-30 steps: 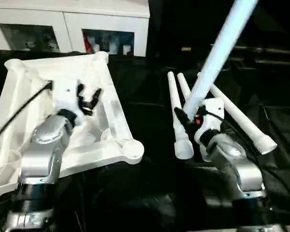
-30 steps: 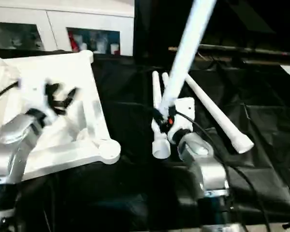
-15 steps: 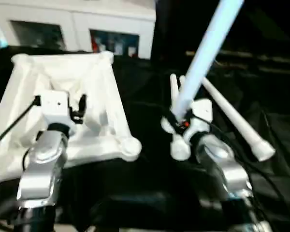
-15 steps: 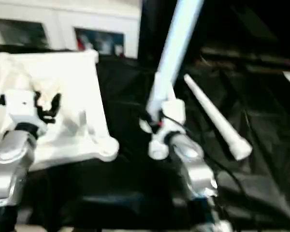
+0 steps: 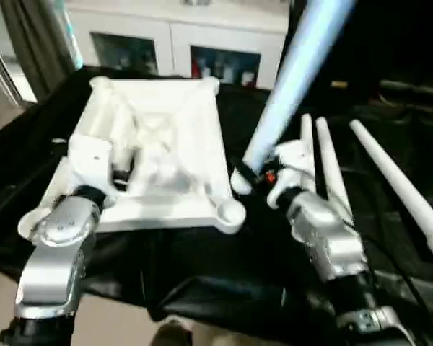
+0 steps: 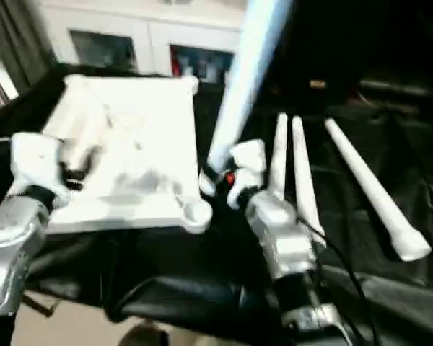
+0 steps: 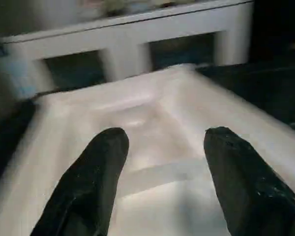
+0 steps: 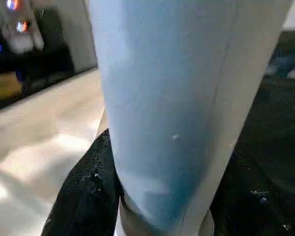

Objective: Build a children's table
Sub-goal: Insert table leg to table base

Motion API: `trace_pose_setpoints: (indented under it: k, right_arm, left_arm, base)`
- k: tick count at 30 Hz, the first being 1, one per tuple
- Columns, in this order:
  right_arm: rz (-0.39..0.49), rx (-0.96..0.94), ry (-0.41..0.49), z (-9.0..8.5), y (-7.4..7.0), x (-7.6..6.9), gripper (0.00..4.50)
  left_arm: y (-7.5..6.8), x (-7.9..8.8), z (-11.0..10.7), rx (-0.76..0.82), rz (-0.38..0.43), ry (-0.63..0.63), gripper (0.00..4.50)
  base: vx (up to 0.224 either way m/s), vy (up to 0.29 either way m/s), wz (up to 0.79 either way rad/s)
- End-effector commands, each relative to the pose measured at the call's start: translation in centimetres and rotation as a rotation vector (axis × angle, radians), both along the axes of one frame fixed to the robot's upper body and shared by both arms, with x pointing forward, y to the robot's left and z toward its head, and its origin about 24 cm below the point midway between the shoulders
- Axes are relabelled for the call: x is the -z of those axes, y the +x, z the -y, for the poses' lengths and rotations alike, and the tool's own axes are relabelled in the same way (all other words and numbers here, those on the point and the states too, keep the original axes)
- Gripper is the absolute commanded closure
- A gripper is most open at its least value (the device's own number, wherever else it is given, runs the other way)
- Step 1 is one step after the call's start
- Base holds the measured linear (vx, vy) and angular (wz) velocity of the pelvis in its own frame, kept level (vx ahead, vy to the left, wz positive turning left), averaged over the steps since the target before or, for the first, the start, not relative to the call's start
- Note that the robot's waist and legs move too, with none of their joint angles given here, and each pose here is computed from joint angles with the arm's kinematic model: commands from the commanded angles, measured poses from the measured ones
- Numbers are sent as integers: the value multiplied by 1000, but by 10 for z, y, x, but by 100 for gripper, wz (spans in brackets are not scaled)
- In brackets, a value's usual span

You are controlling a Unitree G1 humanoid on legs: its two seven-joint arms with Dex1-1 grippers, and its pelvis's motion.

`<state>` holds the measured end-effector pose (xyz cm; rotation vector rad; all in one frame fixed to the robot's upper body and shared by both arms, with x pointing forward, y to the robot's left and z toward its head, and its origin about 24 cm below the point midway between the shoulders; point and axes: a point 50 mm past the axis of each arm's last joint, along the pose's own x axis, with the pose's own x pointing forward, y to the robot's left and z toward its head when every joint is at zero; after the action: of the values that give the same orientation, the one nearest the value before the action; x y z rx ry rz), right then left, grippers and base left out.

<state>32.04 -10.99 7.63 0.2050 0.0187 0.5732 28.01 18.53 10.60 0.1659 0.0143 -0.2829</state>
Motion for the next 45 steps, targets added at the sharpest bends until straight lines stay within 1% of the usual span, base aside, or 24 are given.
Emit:
trace_pose_setpoints:
  k: [1,2,4,5,7,8,9,10,12,13,15,16,17,19,21,22,24,27,29,30,31,35,40,45]
  right_arm:
    - [27,23,65,10,0,-10,257]
    - [31,23,63,11,1,-10,257]
    - [46,33,50,15,4,-13,257]
    - [47,36,46,18,6,-13,257]
    - [42,38,33,21,8,-13,257]
    - [33,24,-3,24,10,-12,257]
    - [33,19,-21,25,10,-11,257]
    - [42,11,-50,26,11,-12,257]
    - [62,-6,-76,28,10,-14,257]
    - [64,-26,-77,28,9,-15,257]
    - [61,-50,-73,27,7,-16,257]
    - [60,-56,-70,27,7,-16,257]
    - [59,-60,-70,26,6,-16,257]
    - [57,-65,-74,26,6,-15,257]
    - [44,-80,-71,25,3,-12,257]
    - [40,-85,-70,24,2,-11,257]
    - [37,-96,-72,24,1,-10,257]
    - [36,-104,-83,24,-1,-8,257]
    - [36,-104,-85,24,-1,-8,257]
    - [35,-103,-85,25,-1,-8,257]
    - [33,-101,-86,26,-1,-8,257]
    - [26,-93,-101,28,-3,-5,257]
    - [24,-91,-105,27,-1,-4,257]
    - [20,-97,-105,23,-1,-2,257]
  left_arm:
    - [4,4,17,201,-6,-81,157]
    - [5,4,20,241,-5,-95,157]
    - [8,8,26,376,-67,-123,130]
    - [9,8,31,464,-88,-140,130]
    - [8,9,37,585,-124,-143,110]
    - [7,17,40,678,-197,-56,97]
    - [6,21,40,708,-237,-7,97]
    - [5,29,38,779,-296,90,83]
    - [5,38,30,858,-379,201,77]
    - [8,39,24,882,-414,246,67]
    - [12,37,14,899,-455,300,67]
    - [15,34,10,907,-466,319,99]
    - [16,33,8,908,-472,330,108]
    - [19,30,2,903,-493,377,107]
    - [24,27,-4,883,-507,421,132]
    - [25,26,-5,887,-514,415,145]
    - [26,25,-6,900,-527,403,152]
    - [24,25,-9,934,-598,387,187]
    - [23,25,-10,934,-609,390,199]
    - [23,24,-10,932,-608,393,199]
    - [23,24,-10,926,-606,399,222]
    - [22,25,-8,924,-601,410,240]
    - [23,23,-6,897,-577,410,279]
    - [19,26,-11,871,-598,432,325]
  base:
    - [0,0,0]
    - [-51,22,-7]
    - [0,0,0]
    - [0,0,0]
    - [0,0,0]
    - [0,0,0]
    - [0,0,0]
    - [0,0,0]
    - [0,0,0]
    - [0,0,0]
    - [0,0,0]
    - [0,0,0]
    - [0,0,0]
    - [0,0,0]
    - [0,0,0]
    - [0,0,0]
    - [0,0,0]
    - [0,0,0]
    - [0,0,0]
    - [0,0,0]
    - [0,0,0]
    - [0,0,0]
    - [0,0,0]
    - [0,0,0]
